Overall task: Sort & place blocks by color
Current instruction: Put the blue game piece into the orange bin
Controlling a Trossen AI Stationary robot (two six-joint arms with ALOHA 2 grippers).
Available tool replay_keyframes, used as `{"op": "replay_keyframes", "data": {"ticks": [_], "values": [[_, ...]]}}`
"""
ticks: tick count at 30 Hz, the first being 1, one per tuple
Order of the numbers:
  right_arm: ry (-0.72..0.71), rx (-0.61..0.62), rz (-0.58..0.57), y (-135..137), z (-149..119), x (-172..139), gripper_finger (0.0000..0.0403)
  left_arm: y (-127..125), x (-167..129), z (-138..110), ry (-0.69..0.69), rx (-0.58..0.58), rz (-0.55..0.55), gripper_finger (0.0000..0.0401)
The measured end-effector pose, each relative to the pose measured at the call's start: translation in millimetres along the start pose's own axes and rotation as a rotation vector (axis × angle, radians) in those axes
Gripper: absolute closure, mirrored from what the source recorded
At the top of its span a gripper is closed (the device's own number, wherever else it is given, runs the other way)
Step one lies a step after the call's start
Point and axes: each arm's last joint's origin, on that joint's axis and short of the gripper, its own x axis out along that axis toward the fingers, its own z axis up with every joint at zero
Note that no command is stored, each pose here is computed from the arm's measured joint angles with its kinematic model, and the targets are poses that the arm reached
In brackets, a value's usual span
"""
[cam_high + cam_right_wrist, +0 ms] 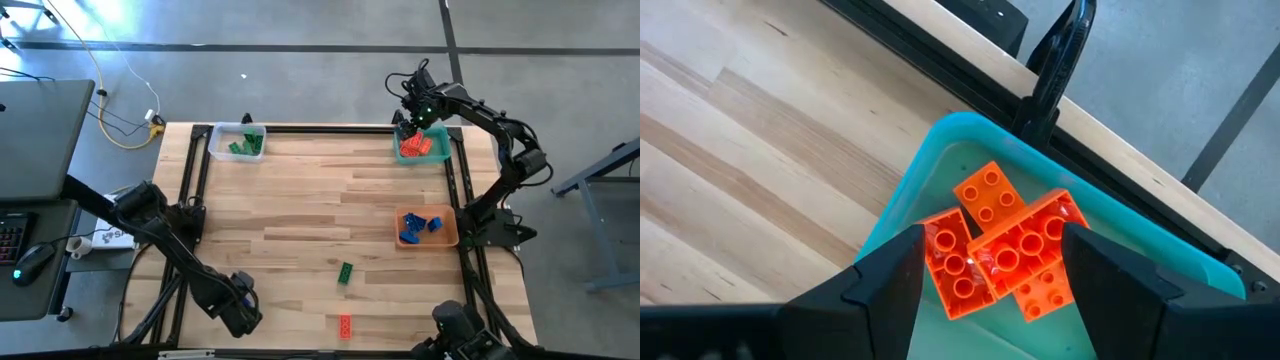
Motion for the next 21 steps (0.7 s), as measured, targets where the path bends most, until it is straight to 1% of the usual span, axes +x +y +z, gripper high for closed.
{"op": "replay_keyframes", "data": {"ticks": [4,9,11,14,19,21], "values": [[0.000,0.000,0.000,0.0,0.1,0.1,0.0181,-1.5,8.5,-0.6,0.033,0.036,0.025,0.0176],[-0.006,0.000,-0.001,-0.2,0.6,0.1,0.0181,-2.2,15.8,-0.2,0.031,0.054,0.042,0.0177],[-0.006,0.000,-0.001,-0.1,0.7,0.2,0.0181,-3.7,15.0,-0.1,0.032,0.073,0.026,0.0184],[-0.011,0.000,-0.001,-0.1,1.1,0.2,0.0181,-3.3,15.9,1.6,0.030,0.105,0.036,0.0213],[-0.014,-0.006,-0.002,-0.1,1.4,0.2,0.0181,-4.6,15.1,3.6,0.042,0.163,0.028,0.0292],[-0.019,-0.019,-0.002,-0.3,1.9,0.2,0.0181,-5.3,14.9,4.7,0.047,0.173,0.023,0.0294]]}}
